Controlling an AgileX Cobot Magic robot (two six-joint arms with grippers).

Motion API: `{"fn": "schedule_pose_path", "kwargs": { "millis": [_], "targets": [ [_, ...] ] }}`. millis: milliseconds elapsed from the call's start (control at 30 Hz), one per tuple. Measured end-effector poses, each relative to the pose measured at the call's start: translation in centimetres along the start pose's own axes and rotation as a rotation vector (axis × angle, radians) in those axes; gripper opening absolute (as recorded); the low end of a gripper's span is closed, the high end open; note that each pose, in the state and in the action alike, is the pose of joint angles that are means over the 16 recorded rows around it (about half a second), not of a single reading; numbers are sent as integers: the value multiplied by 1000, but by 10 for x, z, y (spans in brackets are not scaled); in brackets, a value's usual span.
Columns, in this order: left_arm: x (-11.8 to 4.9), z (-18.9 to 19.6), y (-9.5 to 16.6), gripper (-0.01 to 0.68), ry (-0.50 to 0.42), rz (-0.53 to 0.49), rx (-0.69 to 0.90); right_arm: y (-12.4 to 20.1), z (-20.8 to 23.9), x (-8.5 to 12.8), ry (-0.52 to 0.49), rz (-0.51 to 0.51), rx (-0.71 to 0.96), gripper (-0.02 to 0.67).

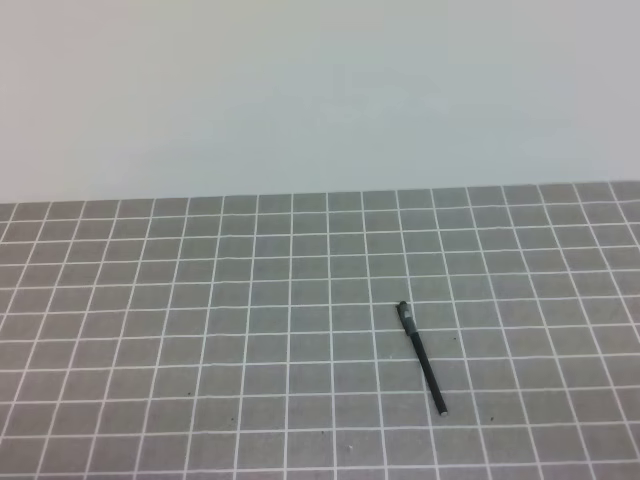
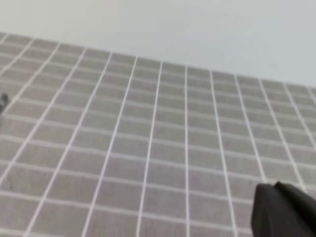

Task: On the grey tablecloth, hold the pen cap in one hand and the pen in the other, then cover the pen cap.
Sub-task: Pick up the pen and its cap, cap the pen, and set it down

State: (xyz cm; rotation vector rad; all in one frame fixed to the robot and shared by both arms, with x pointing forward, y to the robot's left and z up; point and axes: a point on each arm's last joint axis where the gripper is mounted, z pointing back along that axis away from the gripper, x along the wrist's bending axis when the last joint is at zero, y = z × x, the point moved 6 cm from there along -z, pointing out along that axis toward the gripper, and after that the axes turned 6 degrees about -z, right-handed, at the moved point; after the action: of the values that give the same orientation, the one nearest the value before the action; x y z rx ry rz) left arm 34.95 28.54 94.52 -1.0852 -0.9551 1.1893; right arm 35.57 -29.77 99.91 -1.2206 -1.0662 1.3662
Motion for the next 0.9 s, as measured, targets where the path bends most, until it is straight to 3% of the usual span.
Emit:
{"fn": "schedule_pose_path", "kwargs": {
  "millis": [333,900],
  "targets": [
    [0,0,0,0,0,-1,-1,37,-1,4,3,4,25,2],
    [0,0,0,0,0,-1,-1,46,0,6,-4,-25,77,1]
  ]
}}
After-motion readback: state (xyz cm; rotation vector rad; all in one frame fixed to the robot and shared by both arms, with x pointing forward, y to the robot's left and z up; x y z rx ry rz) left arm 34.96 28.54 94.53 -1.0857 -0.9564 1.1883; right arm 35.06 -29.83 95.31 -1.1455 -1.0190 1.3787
